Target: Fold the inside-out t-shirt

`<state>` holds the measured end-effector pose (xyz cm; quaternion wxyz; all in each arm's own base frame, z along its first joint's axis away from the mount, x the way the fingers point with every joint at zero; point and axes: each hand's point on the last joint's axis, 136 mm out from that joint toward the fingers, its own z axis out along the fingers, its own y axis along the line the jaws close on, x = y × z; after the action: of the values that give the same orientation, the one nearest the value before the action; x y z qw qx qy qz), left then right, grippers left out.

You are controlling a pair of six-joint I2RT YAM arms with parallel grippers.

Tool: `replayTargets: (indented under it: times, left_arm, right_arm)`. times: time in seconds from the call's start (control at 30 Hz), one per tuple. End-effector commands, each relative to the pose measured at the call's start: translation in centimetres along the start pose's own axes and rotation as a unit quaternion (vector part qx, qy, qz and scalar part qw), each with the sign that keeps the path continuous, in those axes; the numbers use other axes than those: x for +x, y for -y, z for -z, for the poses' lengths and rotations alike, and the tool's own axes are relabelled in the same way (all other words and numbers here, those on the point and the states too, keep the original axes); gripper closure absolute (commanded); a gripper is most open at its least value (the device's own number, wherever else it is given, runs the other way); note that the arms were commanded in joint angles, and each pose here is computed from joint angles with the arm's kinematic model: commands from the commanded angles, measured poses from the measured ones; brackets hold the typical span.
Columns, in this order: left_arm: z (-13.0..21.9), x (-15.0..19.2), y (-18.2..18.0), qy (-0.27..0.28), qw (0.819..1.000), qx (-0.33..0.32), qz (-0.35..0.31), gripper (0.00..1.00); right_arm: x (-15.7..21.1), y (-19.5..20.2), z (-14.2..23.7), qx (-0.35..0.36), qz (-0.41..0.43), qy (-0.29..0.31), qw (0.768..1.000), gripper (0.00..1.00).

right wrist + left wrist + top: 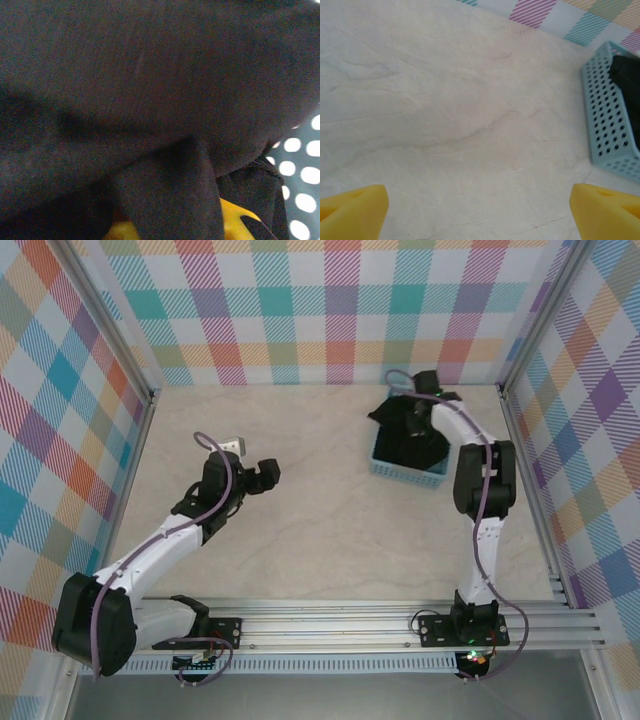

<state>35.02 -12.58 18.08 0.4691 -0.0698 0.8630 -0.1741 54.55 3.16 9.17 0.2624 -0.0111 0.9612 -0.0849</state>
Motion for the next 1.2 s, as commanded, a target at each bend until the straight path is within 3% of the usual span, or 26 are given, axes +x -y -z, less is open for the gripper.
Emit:
replayTargets:
  times: [0.0,0.2,0.33,0.43,0.53,0.63,0.7,0.8,0.87,0.97,1.03,1.1,1.17]
  left_arm:
    - [0.9,0.4,-0.8,0.001,1.000,-0.018,-0.018,0.07]
    - [1.2,0.6,-1.5,0.004,0.999,-0.032,-0.023,0.07]
    - [1.7,0.2,-2.1,0.016,0.999,-0.046,-0.019,0.07]
    - [2.2,-0.5,-2.8,0.040,0.997,-0.063,-0.006,0.08]
    - [3.5,-1.5,-4.5,0.066,0.992,-0.105,0.010,0.08]
    - [5.5,-2.4,-6.7,0.095,0.982,-0.160,0.024,0.07]
    - [7.4,-3.0,-8.3,0.119,0.972,-0.200,0.034,0.06]
    - [10.0,-3.5,-9.8,0.147,0.960,-0.234,0.049,0.06]
    - [10.7,-3.7,-9.8,0.160,0.959,-0.227,0.055,0.06]
    - [9.9,-3.0,-8.4,0.136,0.973,-0.182,0.050,0.06]
    - [8.2,-2.1,-6.1,0.099,0.987,-0.117,0.046,0.05]
    - [6.1,-0.7,-3.4,0.055,0.996,-0.044,0.054,0.06]
    - [4.3,1.3,-1.0,0.008,0.998,0.019,0.060,0.06]
  right_arm:
    - [-5.1,2.3,5.4,0.015,0.011,0.087,0.996,0.97]
    - [-8.3,-2.5,22.7,-0.125,-0.004,0.283,0.951,0.99]
    - [-7.6,-5.2,35.2,-0.222,0.008,0.398,0.890,0.99]
    - [-6.2,-8.0,41.1,-0.292,0.031,0.430,0.854,0.99]
    - [-4.9,-11.7,43.5,-0.365,0.049,0.421,0.829,0.98]
    - [-3.7,-16.1,43.2,-0.433,0.065,0.379,0.815,0.97]
    - [-3.1,-18.8,41.3,-0.457,0.067,0.341,0.819,0.96]
    - [-1.8,-22.1,35.5,-0.478,0.049,0.258,0.838,0.95]
    - [-0.3,-24.0,30.4,-0.473,0.040,0.192,0.859,0.87]
    - [2.2,-23.1,20.8,-0.373,0.042,0.088,0.923,0.54]
    - [3.3,-19.4,15.7,-0.265,0.050,0.051,0.962,0.45]
    - [4.0,-16.6,14.3,-0.183,0.072,0.053,0.979,0.38]
    - [5.5,-17.2,15.3,-0.198,0.098,0.061,0.973,0.32]
